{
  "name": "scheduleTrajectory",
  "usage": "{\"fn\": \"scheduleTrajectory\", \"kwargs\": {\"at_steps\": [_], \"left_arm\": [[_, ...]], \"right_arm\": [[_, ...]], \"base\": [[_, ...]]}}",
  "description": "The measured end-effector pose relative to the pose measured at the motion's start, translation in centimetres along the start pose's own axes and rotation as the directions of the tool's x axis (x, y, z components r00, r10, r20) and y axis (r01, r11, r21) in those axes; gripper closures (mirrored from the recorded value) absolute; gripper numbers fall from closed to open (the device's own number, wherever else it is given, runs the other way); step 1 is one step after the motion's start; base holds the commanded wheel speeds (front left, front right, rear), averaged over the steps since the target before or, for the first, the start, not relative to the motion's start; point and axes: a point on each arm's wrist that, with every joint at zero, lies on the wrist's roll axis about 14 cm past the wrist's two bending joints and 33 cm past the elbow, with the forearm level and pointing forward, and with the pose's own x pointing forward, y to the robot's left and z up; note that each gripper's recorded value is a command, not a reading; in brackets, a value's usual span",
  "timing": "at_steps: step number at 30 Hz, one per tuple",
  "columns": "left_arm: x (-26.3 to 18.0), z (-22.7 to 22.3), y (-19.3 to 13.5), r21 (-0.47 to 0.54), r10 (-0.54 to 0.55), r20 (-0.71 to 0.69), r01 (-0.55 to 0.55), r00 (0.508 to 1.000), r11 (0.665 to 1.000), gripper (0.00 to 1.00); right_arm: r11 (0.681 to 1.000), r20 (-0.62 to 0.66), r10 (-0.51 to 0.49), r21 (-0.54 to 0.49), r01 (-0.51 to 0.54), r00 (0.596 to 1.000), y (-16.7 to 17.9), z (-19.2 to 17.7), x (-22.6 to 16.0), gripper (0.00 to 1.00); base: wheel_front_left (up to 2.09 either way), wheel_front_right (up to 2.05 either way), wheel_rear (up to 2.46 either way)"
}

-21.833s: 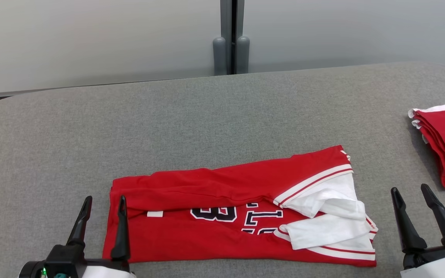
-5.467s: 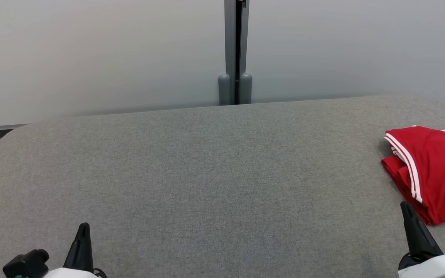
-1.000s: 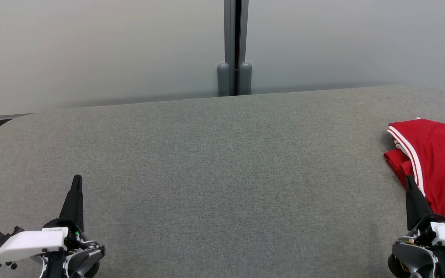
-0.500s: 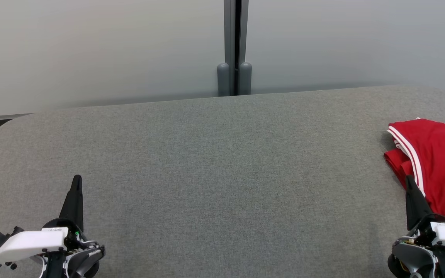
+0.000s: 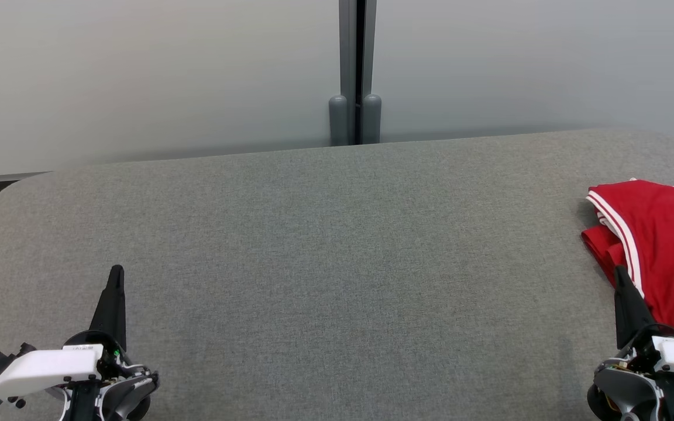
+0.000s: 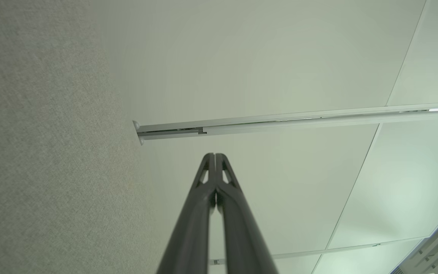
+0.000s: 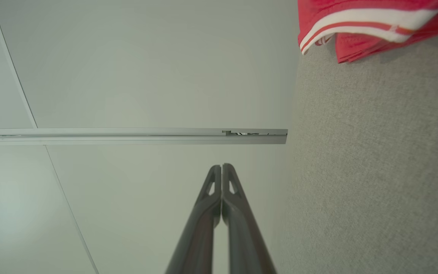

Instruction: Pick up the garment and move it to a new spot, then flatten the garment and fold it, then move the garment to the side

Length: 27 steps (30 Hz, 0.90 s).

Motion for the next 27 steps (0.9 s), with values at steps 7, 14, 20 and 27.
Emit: {"fn": "scheduleTrajectory", "kwargs": {"at_steps": [7,14,20,27], "left_arm": [[0.00,0.01,0.00,0.000,0.000,0.001,0.000,1.000,1.000,1.00],[0.00,0.00,0.00,-0.001,0.000,-0.001,0.000,1.000,1.000,1.00],[0.00,0.00,0.01,0.000,0.000,-0.001,0.000,1.000,1.000,1.00],[0.00,0.01,0.01,-0.001,0.000,-0.001,0.000,1.000,1.000,1.00]], "right_arm": [[1.000,0.000,0.000,0.000,0.000,1.000,0.00,0.00,0.00,1.00],[1.000,0.000,0.000,0.000,0.000,1.000,0.00,0.00,0.00,1.00],[1.000,0.000,0.000,0.000,0.000,1.000,0.00,0.00,0.00,1.00],[1.000,0.000,0.000,0.000,0.000,1.000,0.00,0.00,0.00,1.00]], "base": [[0.00,0.00,0.00],[0.00,0.00,0.00],[0.00,0.00,0.00],[0.00,0.00,0.00]]}}
